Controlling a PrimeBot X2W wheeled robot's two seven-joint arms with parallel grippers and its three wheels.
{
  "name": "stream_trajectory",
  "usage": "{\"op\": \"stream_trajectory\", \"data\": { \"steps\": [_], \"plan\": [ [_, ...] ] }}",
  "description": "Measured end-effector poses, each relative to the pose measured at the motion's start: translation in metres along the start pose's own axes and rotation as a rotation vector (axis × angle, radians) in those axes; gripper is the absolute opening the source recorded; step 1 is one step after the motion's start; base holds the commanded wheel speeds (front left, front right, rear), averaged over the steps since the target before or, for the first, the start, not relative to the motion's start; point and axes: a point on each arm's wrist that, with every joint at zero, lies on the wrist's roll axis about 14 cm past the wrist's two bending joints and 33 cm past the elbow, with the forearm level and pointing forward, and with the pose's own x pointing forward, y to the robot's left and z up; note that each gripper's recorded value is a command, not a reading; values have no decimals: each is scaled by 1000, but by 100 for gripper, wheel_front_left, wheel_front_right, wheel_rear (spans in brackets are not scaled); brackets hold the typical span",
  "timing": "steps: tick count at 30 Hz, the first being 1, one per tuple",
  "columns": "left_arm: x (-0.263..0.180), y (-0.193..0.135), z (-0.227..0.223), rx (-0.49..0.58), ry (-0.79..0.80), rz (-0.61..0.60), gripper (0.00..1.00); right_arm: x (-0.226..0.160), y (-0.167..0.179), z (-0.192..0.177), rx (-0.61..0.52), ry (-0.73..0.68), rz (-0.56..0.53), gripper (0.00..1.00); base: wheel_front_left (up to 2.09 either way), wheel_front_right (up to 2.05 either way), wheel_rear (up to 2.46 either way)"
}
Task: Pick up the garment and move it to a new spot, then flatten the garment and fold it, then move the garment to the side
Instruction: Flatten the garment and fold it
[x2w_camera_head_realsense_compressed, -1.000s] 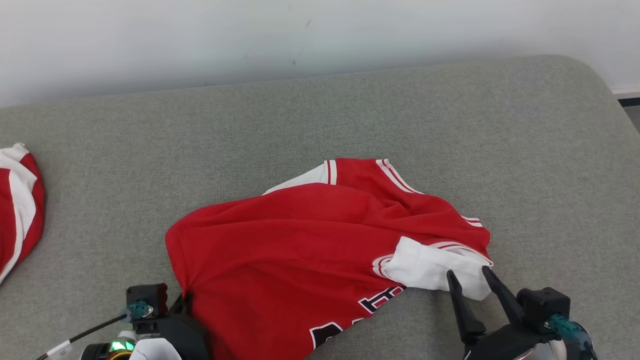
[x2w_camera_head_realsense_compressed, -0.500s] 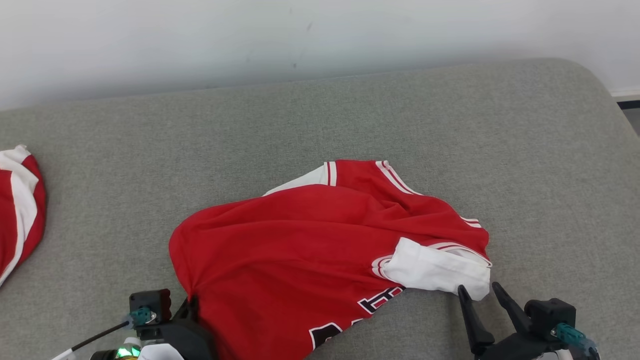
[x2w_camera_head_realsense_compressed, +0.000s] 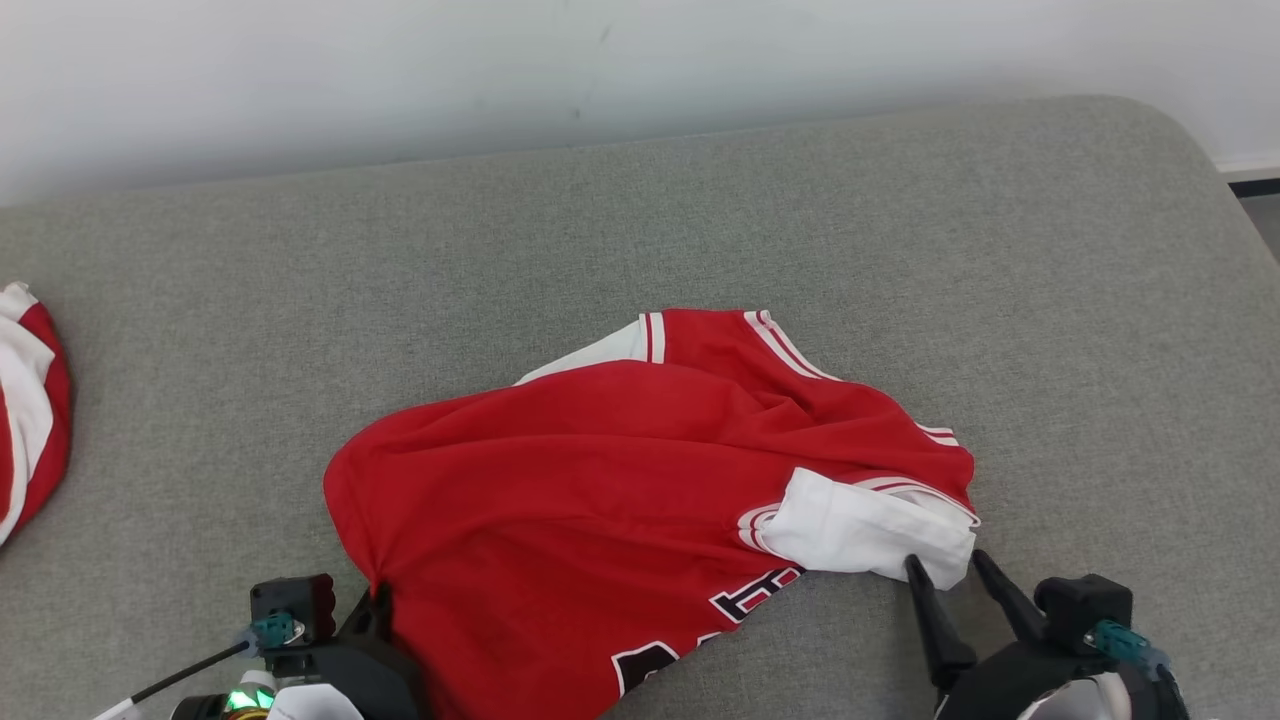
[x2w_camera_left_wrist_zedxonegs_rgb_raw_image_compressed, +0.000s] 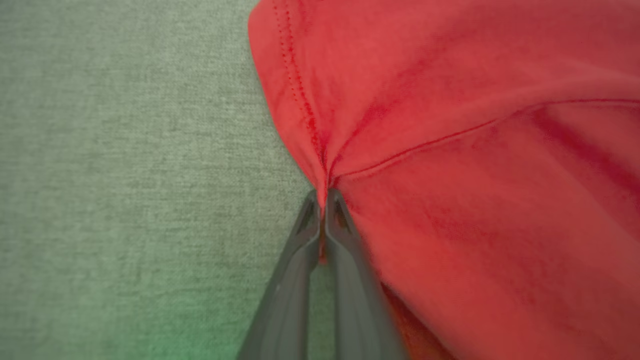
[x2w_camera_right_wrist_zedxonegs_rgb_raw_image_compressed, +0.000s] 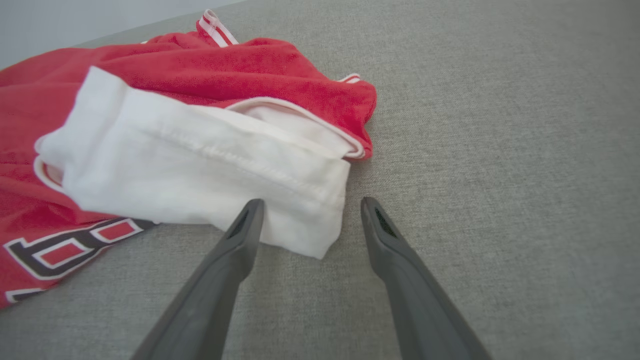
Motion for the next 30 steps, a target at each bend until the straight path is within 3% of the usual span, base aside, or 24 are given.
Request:
{"op": "stream_trajectory", "data": {
  "steps": [20,21,22,23,24,26,30],
  "plan": [
    [1,-1,4,-12,-7,-2,0,-8,29,15,-23,-89,89,100,0,0,0],
    [1,-1,4,-12,-7,-2,0,-8,29,17,-24,-94,89,92,0,0,0],
    [1,-1,4,-12,-7,-1,0,-7,29,18,-26,-99,89,64,0,0,0],
    [0,-1,4,-13,-8,-1,0,-7,28,20,-27,-103,87,45,0,0,0],
    [0,-1,4,-13,-9,-1,0,-7,28,22,-28,-107,86,45,0,0,0],
    [-1,-1,4,-14,-10,-1,0,-6,26,26,-38,-120,82,0,0,0,0],
    [-3,0,7,-19,-28,-1,0,-6,23,40,-48,-168,70,0,0,0,0]
  ]
}}
